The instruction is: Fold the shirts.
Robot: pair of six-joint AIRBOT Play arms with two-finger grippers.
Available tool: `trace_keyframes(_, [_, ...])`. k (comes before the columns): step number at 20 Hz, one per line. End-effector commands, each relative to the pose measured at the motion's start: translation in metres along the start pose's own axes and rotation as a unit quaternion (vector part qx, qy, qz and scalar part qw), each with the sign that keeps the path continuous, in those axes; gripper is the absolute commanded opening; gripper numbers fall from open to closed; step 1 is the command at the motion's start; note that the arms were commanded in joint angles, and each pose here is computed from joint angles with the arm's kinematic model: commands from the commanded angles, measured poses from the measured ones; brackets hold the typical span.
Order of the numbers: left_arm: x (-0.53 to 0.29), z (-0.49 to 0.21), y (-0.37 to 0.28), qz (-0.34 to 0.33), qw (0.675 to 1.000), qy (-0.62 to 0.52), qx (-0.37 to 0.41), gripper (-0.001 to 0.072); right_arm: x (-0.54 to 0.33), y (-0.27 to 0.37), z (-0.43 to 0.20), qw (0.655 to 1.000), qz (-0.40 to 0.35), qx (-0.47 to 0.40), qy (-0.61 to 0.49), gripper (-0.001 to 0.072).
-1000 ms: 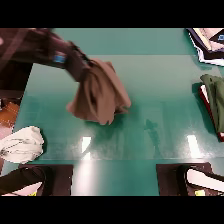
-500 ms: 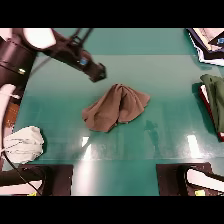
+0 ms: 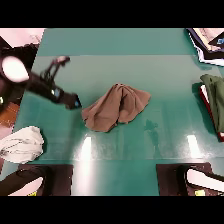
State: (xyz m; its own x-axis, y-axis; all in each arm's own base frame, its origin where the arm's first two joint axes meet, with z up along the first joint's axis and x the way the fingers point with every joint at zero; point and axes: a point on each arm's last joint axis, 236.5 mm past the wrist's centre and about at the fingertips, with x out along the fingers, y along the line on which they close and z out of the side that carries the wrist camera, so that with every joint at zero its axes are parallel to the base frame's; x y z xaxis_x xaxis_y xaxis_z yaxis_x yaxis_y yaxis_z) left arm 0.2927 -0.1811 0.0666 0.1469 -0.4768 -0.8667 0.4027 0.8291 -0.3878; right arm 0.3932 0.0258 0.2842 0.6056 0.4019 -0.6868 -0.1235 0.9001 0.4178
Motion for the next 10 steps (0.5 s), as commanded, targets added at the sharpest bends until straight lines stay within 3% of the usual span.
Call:
trace_keyframes(1, [0.051, -0.049, -0.010, -0.037, 0.998, -0.023, -0.046, 0.0625, 0.000, 0.000, 0.001, 1.000, 0.000, 0.000, -0.002, 0.0022])
trace_keyframes(5, [0.098, -0.071, -0.022, -0.028, 0.999, -0.036, 0.007, 0.0625, 0.000, 0.000, 0.000, 1.000, 0.000, 0.000, 0.001, 0.0022])
trace_keyframes(10, [0.107, -0.042, -0.003, -0.003, 0.991, -0.122, -0.059, 0.0624, 0.000, 0.001, -0.009, 1.000, 0.002, -0.001, 0.020, 0.0022])
